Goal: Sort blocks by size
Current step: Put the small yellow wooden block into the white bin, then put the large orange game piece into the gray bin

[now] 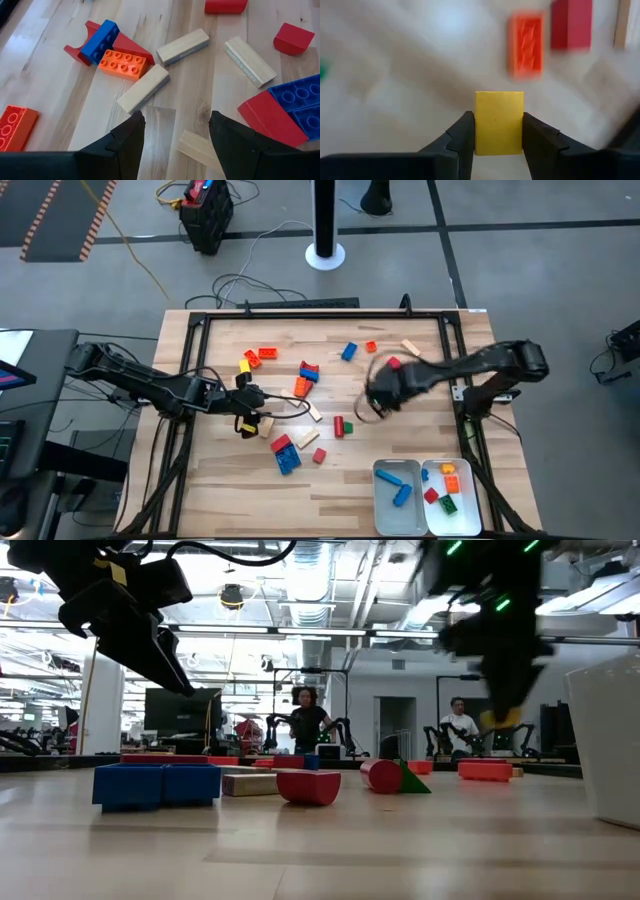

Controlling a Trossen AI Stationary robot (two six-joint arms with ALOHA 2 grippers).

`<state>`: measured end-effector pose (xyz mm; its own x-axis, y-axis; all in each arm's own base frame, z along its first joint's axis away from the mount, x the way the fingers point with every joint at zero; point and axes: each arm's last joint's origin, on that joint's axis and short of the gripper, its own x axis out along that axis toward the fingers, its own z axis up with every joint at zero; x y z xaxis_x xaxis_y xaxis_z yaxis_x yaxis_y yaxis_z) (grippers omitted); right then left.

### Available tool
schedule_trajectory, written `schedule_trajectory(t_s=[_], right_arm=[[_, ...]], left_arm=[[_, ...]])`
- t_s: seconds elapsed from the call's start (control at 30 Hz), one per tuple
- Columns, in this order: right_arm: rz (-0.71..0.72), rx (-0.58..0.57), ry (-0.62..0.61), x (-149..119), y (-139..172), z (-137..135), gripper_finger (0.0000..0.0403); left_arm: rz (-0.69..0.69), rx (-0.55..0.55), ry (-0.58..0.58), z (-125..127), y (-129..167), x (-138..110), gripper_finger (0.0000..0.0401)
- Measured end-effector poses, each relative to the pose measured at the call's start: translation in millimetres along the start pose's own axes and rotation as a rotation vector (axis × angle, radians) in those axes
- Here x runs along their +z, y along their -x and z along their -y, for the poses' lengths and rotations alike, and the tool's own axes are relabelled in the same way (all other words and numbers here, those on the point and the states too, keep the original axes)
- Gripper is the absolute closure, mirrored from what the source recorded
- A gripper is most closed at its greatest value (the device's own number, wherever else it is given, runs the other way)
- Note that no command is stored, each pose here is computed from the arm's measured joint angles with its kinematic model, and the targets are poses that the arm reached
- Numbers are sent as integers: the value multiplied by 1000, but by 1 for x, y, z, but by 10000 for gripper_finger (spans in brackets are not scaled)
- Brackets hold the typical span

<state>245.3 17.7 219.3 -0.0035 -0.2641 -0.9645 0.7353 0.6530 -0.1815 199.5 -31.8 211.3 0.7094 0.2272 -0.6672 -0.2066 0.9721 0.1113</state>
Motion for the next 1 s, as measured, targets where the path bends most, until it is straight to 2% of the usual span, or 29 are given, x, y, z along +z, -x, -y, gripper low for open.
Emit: schedule_trajectory(t_s=[0.23,0.43,0.5,0.63,0.77,1.0], right_arm=[[-62,70,-31,-79,38,-14,240],[-162,114,-103,-139,54,-21,237],[-175,110,-88,-157,55,-23,229],[-159,115,17,-188,52,-31,215],[-159,64,-28,-198,47,-33,203],[-225,94,-78,-193,53,-30,170]], left_arm=[[6,-1,8,0,0,1,189],[7,-2,9,0,0,1,189],[8,-2,9,0,0,1,189],[14,-3,6,0,0,1,189],[21,-5,7,0,0,2,189],[30,-6,0,1,0,3,189]])
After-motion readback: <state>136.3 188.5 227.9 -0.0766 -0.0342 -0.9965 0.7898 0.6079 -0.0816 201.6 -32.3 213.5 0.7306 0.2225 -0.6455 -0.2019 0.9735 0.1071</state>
